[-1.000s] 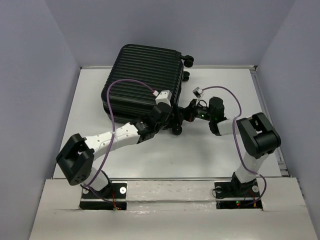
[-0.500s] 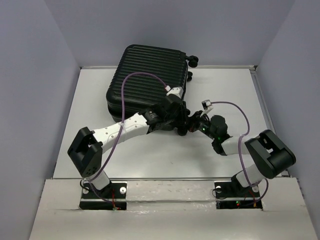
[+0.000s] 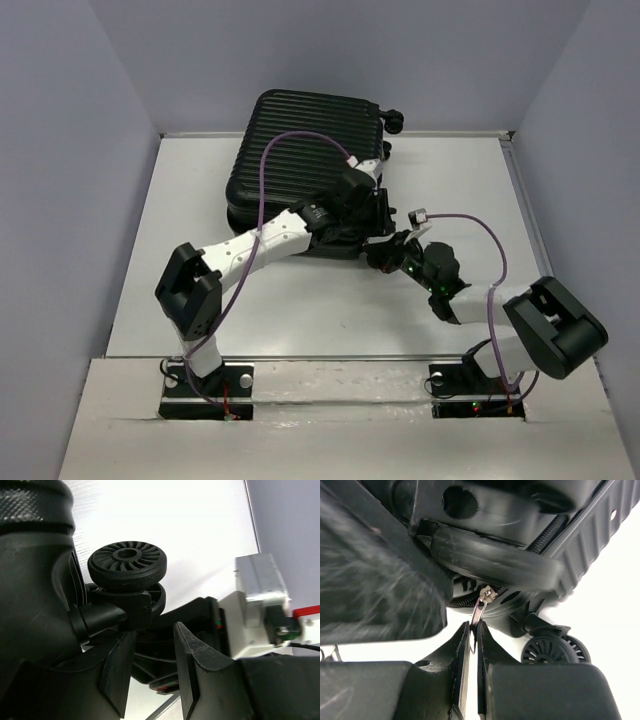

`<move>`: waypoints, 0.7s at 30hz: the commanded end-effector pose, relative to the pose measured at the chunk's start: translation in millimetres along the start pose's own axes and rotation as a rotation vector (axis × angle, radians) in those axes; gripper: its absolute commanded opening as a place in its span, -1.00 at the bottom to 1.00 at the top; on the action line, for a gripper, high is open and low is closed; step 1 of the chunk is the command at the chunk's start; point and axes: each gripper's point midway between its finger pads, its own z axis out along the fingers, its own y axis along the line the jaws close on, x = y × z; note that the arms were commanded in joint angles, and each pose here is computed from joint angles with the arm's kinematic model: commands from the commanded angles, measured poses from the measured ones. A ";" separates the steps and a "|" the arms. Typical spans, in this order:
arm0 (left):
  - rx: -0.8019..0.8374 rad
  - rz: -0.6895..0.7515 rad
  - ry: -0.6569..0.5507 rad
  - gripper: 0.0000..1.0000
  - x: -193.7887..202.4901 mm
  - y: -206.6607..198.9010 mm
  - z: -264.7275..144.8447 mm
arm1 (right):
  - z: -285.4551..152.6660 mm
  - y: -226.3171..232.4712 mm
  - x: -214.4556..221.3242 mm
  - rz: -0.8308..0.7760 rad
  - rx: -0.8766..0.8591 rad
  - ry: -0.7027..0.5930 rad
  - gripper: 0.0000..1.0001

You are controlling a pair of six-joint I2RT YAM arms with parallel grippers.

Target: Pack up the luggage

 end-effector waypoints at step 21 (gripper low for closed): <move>-0.154 0.036 -0.599 0.98 -183.9 87.5 -209.2 | 32.3 53.9 66.3 0.129 -0.025 -0.031 -0.86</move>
